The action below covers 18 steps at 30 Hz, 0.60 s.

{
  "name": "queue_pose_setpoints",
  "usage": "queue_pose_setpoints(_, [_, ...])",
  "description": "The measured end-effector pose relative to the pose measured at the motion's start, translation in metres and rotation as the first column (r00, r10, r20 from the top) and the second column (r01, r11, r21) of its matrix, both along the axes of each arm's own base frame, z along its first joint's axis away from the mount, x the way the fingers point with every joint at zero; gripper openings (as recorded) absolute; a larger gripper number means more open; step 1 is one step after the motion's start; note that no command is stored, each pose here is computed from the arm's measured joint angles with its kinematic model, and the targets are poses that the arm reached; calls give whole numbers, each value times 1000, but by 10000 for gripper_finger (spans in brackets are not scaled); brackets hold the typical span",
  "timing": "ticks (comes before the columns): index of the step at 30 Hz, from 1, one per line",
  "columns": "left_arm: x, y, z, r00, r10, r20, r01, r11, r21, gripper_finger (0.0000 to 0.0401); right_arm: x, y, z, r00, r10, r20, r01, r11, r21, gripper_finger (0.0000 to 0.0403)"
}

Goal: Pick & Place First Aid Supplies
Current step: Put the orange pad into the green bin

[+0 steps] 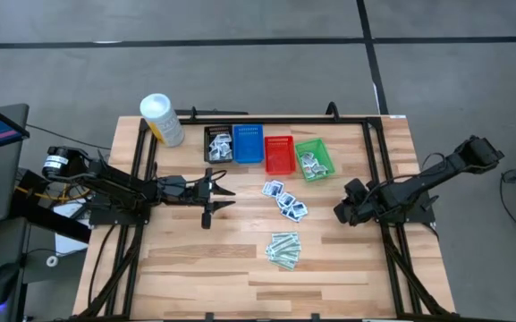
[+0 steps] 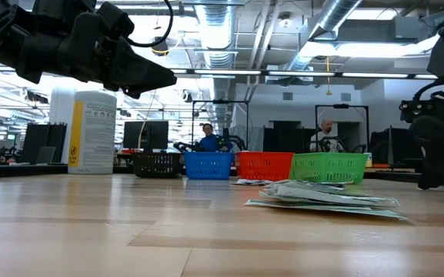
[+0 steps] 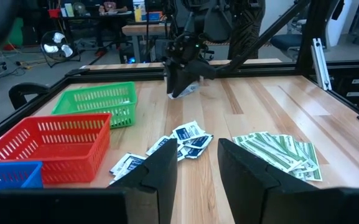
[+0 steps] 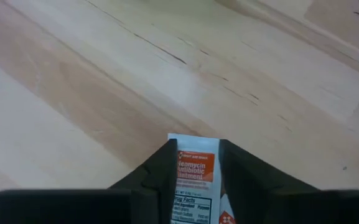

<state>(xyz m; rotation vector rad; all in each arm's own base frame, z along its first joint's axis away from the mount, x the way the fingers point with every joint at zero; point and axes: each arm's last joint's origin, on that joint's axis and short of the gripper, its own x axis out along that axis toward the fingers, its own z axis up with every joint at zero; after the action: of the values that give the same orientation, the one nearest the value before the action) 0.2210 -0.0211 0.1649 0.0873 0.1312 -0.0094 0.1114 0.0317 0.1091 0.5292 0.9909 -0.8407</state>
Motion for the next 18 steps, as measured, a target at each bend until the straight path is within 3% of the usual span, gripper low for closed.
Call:
queue_pose_setpoints(5, [0,0,0,1000,-1,1,1,1000,0,116,-1,0,0,1000,1,-7,-1,1000,-3,71])
queue_pose_setpoints(18, [0,0,0,1000,0,2,0,1000,0,116,-1,-1,0,1000,6,-15,-6,1000,-15,11])
